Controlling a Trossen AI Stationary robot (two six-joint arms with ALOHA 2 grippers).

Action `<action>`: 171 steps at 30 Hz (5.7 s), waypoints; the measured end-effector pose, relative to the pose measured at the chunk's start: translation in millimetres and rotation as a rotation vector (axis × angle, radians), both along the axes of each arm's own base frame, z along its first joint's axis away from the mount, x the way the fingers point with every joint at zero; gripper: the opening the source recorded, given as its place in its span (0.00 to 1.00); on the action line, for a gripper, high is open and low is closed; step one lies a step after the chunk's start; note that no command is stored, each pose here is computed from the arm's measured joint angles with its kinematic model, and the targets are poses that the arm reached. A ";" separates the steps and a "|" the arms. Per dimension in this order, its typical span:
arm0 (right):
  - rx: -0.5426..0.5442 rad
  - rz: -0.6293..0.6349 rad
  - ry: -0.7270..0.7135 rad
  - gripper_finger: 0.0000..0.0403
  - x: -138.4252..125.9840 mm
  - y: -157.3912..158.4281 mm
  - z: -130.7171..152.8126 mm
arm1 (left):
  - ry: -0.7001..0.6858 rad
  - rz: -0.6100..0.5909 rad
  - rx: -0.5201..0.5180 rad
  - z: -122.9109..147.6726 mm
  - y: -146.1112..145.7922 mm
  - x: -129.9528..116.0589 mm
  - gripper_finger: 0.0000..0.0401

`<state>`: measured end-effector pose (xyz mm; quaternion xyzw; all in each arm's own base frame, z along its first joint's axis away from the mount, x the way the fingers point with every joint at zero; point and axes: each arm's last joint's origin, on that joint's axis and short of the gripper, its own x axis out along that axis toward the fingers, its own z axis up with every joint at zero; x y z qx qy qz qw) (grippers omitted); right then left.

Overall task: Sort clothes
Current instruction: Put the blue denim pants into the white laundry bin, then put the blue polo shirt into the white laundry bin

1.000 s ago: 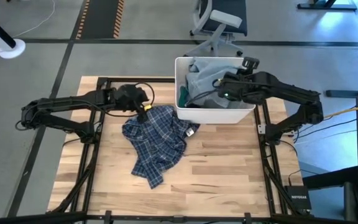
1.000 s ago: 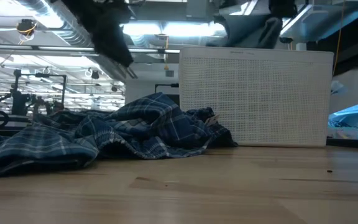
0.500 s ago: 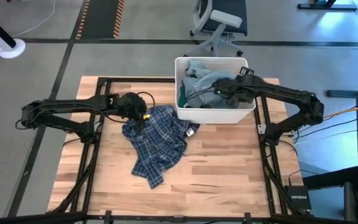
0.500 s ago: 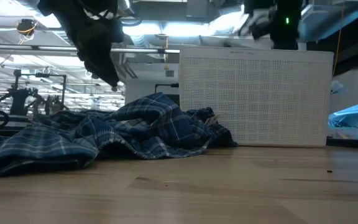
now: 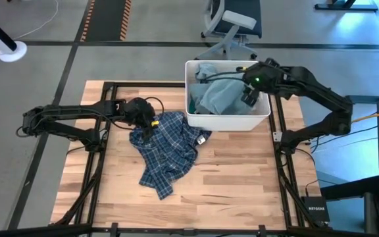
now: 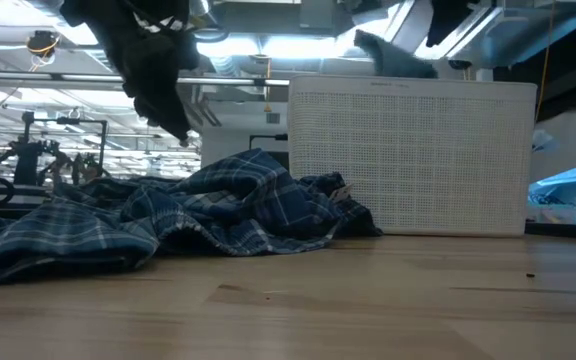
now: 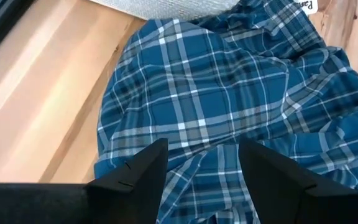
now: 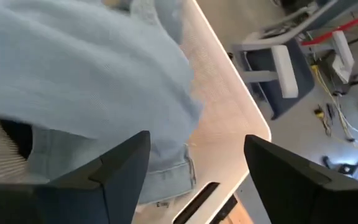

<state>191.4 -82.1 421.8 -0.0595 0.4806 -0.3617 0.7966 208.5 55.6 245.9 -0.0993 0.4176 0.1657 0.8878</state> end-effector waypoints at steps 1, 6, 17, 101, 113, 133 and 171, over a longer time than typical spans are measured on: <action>0.002 0.013 0.000 0.69 0.5 2.6 0.2 | 0.004 -0.001 -0.005 -0.3 -0.2 -0.3 0.48; -0.046 0.017 -0.026 0.69 4.0 12.1 2.7 | 0.020 -0.002 -0.026 -1.6 -2.1 -1.5 0.48; -0.072 0.449 0.032 0.70 33.9 73.1 -18.2 | 0.018 -0.045 -0.033 -4.3 -13.1 0.9 0.48; 0.108 0.530 -0.036 0.70 114.1 212.0 -282.7 | 0.308 0.073 0.189 -80.5 -88.9 -41.2 0.48; 0.090 0.635 -0.165 0.70 131.6 197.4 -314.8 | 0.114 -0.073 0.048 -123.5 -98.9 -17.1 0.48; -0.417 1.033 -0.195 0.70 190.5 210.2 -279.7 | -0.346 -0.320 -0.030 -114.2 -125.0 35.6 0.48; -0.364 1.068 0.007 0.08 224.0 209.6 -292.7 | -0.395 -0.326 -0.109 -105.5 -129.3 40.7 0.48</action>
